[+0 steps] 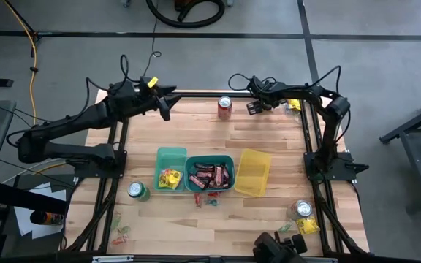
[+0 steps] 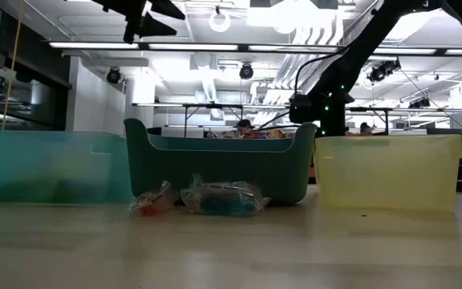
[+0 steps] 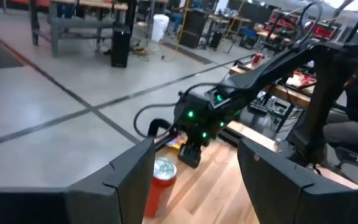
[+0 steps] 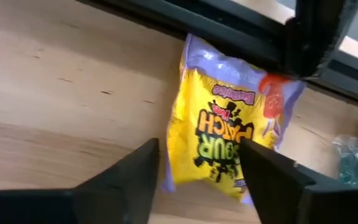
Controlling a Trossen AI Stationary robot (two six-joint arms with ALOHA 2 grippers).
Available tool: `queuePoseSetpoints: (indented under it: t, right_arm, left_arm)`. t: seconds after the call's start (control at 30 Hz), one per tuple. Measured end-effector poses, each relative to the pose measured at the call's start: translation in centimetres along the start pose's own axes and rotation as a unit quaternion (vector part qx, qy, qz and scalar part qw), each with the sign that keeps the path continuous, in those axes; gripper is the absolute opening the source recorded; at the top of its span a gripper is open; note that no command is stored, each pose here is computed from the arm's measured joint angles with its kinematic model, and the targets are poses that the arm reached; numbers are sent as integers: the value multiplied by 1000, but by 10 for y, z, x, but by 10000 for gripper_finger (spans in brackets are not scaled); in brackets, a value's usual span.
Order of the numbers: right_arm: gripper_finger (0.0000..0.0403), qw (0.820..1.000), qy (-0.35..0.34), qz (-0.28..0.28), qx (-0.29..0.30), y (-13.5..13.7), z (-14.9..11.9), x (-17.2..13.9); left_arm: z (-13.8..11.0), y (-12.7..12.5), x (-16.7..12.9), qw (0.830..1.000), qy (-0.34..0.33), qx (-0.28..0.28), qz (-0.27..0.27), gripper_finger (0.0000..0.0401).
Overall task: Sort candy
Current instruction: Put the yellow candy into the green bin
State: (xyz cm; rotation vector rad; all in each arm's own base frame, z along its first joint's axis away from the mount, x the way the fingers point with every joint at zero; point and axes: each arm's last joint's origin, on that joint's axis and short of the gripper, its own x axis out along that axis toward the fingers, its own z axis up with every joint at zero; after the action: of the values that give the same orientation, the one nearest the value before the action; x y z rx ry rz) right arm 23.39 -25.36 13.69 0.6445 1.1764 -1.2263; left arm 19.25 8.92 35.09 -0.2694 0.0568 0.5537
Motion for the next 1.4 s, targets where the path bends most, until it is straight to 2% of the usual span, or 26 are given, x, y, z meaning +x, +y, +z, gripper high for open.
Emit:
queuePoseSetpoints:
  t: [0.1, 0.2, 0.23, 0.27, 0.37, 0.47, 0.53, 0.57, 0.7, 0.77, 0.87, 1.0, 1.17, 1.27, 1.4]
  right_arm:
    - [151, 1000, 2, 3, -9, 1, 0, 1]
    - [49, 1000, 4, 15, -12, -1, -1, -7]
    - [26, 1000, -5, 24, -12, -1, 0, -14]
    - [16, 999, -19, 35, -14, -1, 1, -24]
    - [24, 995, -67, 74, -15, -3, 1, -63]
    - [7, 979, -137, 151, -32, -3, -2, -112]
    - [6, 953, -189, 232, -55, 0, -7, -145]
    - [9, 933, -213, 281, -71, 4, -10, -162]
    - [4, 838, -289, 444, -133, 26, -28, -216]
    - [3, 793, -307, 500, -163, 43, -40, -234]
    - [4, 747, -319, 544, -209, 73, -61, -248]
    - [4, 720, -294, 570, -263, 118, -90, -242]
    - [4, 705, -270, 585, -296, 171, -117, -215]
    - [4, 679, -292, 607, -293, 198, -125, -200]
    - [4, 647, -310, 648, -254, 223, -133, -186]
  left_arm:
    - [7, 4, -10, 1000, -12, 0, -23, 218]
    - [17, 8, -28, 998, -40, -2, -48, 218]
    - [20, 9, -34, 998, -49, -1, -49, 218]
    - [22, 10, -39, 997, -54, 2, -47, 218]
    - [24, 13, -52, 997, -62, 16, -38, 218]
    - [26, 15, -60, 997, -68, 19, -33, 218]
    - [25, 15, -60, 997, -61, 20, -39, 218]
    - [24, 15, -59, 997, -56, 20, -45, 218]
    - [18, 14, -51, 996, -20, 19, -81, 218]
    - [15, 13, -45, 994, 3, 15, -106, 218]
    - [11, 12, -36, 991, 25, 10, -132, 218]
    - [5, 13, -24, 991, 48, -19, -123, 218]
    - [7, 11, -14, 990, 34, -45, -131, 218]
    - [9, 7, -9, 988, 15, -62, -140, 218]
    - [12, 0, -5, 987, -10, -93, -133, 218]
